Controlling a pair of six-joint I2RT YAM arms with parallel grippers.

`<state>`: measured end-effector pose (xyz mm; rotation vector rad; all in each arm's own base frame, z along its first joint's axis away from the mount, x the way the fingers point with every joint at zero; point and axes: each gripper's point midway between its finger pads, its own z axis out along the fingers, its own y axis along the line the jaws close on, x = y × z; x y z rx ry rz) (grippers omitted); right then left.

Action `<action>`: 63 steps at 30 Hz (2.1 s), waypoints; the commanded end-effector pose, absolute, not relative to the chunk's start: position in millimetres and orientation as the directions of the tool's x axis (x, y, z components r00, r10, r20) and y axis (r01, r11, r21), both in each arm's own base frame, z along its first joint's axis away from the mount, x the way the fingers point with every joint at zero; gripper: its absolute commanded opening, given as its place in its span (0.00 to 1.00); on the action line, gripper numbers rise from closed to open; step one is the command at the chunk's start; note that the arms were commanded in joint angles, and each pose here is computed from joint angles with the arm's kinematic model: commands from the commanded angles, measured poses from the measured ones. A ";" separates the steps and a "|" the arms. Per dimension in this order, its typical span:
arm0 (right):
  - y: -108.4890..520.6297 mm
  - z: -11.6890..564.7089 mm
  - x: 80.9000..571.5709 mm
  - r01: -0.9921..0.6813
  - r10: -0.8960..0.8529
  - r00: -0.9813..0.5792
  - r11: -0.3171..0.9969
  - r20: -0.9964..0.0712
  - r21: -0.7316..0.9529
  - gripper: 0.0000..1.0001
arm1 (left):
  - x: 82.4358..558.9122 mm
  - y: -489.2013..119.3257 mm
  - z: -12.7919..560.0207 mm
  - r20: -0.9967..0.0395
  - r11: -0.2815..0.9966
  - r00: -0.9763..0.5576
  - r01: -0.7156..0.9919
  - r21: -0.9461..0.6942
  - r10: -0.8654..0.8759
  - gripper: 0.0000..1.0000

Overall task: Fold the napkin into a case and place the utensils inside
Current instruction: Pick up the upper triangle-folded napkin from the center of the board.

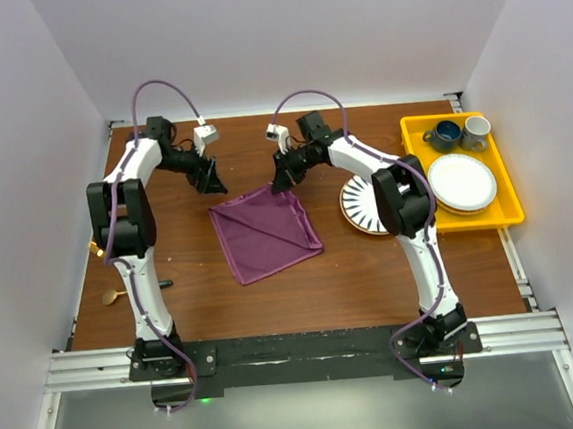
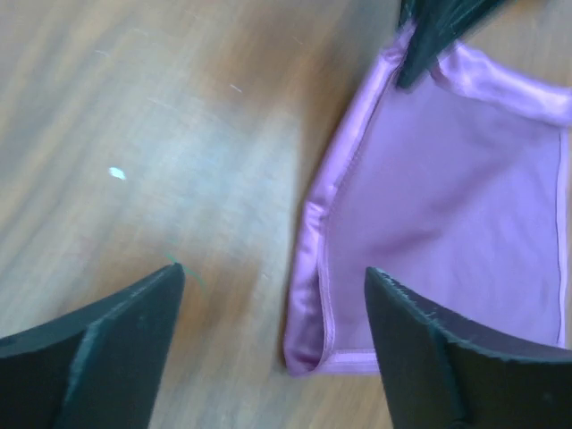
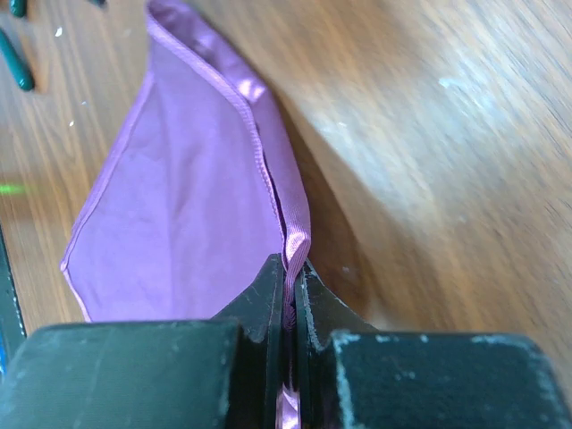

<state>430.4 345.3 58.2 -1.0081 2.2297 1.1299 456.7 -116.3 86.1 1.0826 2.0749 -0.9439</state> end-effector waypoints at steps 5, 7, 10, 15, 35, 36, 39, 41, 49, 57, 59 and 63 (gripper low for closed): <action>352.7 121.1 426.4 -0.883 -0.416 -0.458 0.314 -0.785 0.349 0.00 | 413.5 -131.7 64.5 -0.696 0.334 -0.566 0.824 -0.458 0.442 0.88; 351.4 123.0 425.2 -0.887 -0.418 -0.452 0.309 -0.788 0.344 0.00 | 416.3 -129.5 57.8 -0.687 0.349 -0.582 0.813 -0.467 0.435 0.83; 350.7 126.6 423.0 -0.894 -0.421 -0.438 0.298 -0.794 0.336 0.00 | 420.2 -129.2 55.5 -0.687 0.360 -0.588 0.807 -0.468 0.426 0.79; 348.8 130.1 418.9 -0.903 -0.426 -0.420 0.284 -0.801 0.322 0.00 | 419.8 -124.9 46.8 -0.680 0.369 -0.581 0.813 -0.451 0.448 0.75; 351.9 146.9 410.4 -0.920 -0.411 -0.386 0.241 -0.826 0.310 0.00 | 439.9 -115.7 63.4 -0.777 0.355 -0.496 0.858 -0.371 0.388 0.81; 351.4 147.1 410.7 -0.919 -0.410 -0.388 0.242 -0.825 0.312 0.00 | 440.6 -117.1 64.4 -0.785 0.349 -0.490 0.861 -0.369 0.380 0.82; 351.8 147.3 410.3 -0.920 -0.411 -0.385 0.241 -0.826 0.309 0.00 | 443.4 -121.1 67.0 -0.807 0.326 -0.470 0.873 -0.363 0.358 0.84; 352.5 147.0 409.7 -0.920 -0.411 -0.386 0.241 -0.826 0.310 0.00 | 443.5 -123.1 61.1 -0.803 0.317 -0.477 0.871 -0.376 0.357 0.86; 351.3 148.1 411.0 -0.919 -0.408 -0.385 0.249 -0.828 0.305 0.00 | 417.1 -118.0 33.8 -0.736 0.254 -0.519 0.855 -0.453 0.435 0.70; 352.6 151.2 410.7 -0.920 -0.405 -0.383 0.246 -0.830 0.305 0.00 | 402.8 -111.4 27.6 -0.705 0.256 -0.543 0.839 -0.481 0.456 0.45; 351.9 152.7 410.3 -0.920 -0.404 -0.384 0.244 -0.831 0.306 0.00 | 402.2 -110.0 27.8 -0.703 0.258 -0.546 0.837 -0.482 0.456 0.38; 352.4 155.0 409.2 -0.922 -0.403 -0.379 0.241 -0.833 0.303 0.00 | 401.8 -109.8 29.5 -0.701 0.260 -0.552 0.833 -0.489 0.452 0.14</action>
